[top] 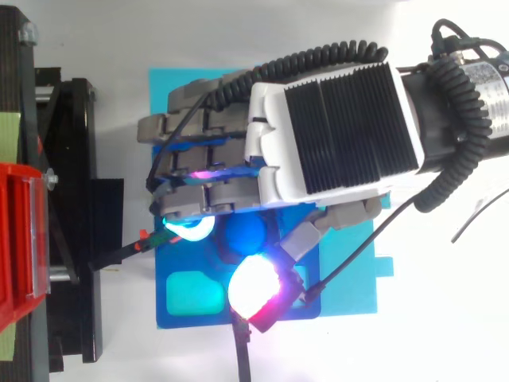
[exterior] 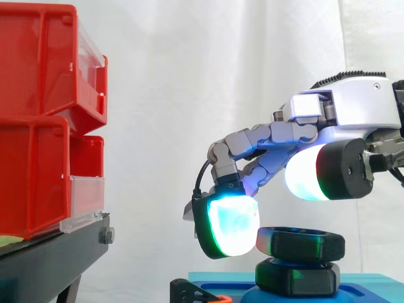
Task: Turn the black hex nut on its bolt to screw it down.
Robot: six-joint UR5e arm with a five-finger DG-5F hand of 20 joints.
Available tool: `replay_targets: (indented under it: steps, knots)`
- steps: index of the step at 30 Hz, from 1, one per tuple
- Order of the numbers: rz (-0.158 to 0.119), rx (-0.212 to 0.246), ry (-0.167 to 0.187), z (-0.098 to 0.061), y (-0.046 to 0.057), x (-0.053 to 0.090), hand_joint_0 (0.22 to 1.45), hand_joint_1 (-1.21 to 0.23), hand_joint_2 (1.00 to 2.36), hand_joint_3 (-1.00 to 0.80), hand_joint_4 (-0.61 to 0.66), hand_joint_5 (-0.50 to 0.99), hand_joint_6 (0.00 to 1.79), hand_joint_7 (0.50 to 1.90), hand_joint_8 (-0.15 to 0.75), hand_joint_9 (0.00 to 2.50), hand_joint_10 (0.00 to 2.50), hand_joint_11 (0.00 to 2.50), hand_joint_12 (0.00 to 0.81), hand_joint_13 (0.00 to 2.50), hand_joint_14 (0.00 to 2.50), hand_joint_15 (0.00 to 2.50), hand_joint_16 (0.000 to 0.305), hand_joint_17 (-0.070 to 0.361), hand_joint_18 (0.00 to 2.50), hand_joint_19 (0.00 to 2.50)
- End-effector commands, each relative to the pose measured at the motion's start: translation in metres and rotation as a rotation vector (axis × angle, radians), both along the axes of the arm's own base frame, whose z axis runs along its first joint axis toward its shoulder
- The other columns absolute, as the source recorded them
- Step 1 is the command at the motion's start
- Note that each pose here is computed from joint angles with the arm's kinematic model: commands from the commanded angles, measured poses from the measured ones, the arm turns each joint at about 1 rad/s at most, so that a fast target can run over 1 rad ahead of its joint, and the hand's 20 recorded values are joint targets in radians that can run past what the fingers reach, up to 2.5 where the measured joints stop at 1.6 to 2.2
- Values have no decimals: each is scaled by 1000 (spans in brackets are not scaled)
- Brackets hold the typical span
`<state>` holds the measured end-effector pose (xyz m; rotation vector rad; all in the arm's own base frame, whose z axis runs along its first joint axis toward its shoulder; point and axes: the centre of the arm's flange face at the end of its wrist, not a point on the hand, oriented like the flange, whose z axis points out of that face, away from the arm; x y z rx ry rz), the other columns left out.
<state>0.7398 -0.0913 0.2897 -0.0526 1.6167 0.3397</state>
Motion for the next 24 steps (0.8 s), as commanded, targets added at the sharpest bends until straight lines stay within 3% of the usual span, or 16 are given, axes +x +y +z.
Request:
replay_targets:
  steps: [1,9,13,16,24]
  knots:
    - [-3,1,-3,0,-4,0,495,-270,1000,-500,169,-31,515,1481,239,666,0,48,346,444,0,0,52,116,442,283]
    - [7,1,-11,1,-21,-4,495,-268,1000,-500,172,-30,503,1491,240,668,2,49,345,442,0,0,52,116,439,284]
    - [4,2,-19,5,-27,-3,495,-266,1000,-500,171,-36,501,1432,240,664,2,49,345,440,0,0,52,116,440,284]
    - [3,2,-29,11,-28,-1,494,-265,1000,-500,183,-47,502,1337,239,668,3,51,346,441,0,0,52,117,441,283]
    - [10,3,-70,34,-16,9,494,-264,1000,-500,200,-61,504,1214,237,661,0,40,349,442,0,0,52,117,439,289]
